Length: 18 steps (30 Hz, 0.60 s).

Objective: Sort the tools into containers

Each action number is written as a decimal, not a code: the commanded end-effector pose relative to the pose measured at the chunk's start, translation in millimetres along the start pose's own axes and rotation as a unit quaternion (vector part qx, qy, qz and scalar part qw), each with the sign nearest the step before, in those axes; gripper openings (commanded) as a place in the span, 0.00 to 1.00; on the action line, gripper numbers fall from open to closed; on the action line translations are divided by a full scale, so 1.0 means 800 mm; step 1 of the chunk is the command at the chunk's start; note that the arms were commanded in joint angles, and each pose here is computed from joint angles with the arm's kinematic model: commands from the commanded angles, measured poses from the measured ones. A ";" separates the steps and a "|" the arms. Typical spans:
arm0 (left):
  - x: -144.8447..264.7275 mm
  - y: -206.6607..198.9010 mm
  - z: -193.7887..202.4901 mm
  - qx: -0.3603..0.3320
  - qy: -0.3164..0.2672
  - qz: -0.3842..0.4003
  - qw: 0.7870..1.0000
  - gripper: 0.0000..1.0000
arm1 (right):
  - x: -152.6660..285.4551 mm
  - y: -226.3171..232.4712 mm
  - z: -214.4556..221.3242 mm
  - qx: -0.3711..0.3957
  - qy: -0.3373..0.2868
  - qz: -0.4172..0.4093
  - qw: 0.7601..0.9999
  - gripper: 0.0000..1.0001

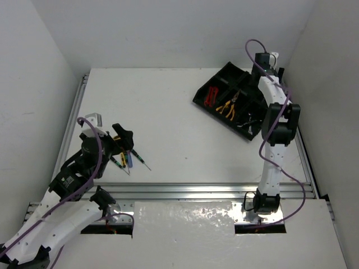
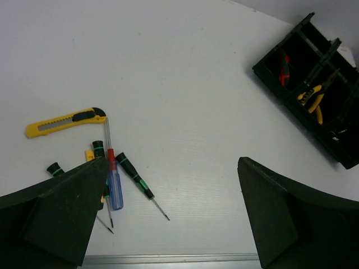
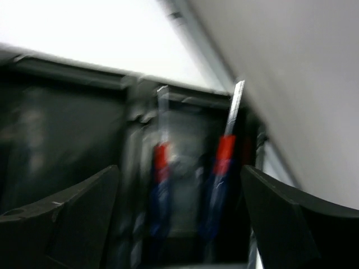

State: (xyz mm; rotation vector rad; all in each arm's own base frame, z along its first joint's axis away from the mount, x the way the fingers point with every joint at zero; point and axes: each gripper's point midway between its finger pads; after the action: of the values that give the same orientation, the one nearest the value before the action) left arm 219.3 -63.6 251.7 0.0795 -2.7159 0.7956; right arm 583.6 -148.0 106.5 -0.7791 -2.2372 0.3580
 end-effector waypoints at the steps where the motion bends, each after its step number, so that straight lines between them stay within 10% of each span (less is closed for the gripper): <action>1: -0.017 -0.001 0.002 -0.001 -0.001 -0.024 1.000 1.00 | 0.104 0.040 -0.068 -0.046 -0.064 -0.102 0.992 0.98; 10: -0.114 0.053 0.061 0.056 0.125 -0.144 0.980 0.92 | 0.386 0.200 -0.004 0.064 -0.127 -0.316 0.938 0.99; 13: -0.139 0.061 0.074 0.077 0.134 -0.163 0.975 0.77 | 0.459 0.227 0.061 0.088 -0.122 -0.400 0.904 0.99; 18: -0.175 0.095 0.114 0.065 0.176 -0.249 0.950 0.20 | 0.495 0.204 0.147 0.072 -0.112 -0.471 0.872 0.98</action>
State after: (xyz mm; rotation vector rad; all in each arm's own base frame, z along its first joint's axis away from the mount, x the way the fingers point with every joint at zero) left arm 298.2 -47.7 98.6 0.5478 -2.1764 0.7061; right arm 362.1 229.8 158.2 0.4576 -2.4170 0.2843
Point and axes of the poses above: each gripper's point midway between its finger pads, its own x axis back along the fingers, its own y axis along the line the jaws close on, z = x × y, and after that the axes turned 12 degrees about x, right-handed
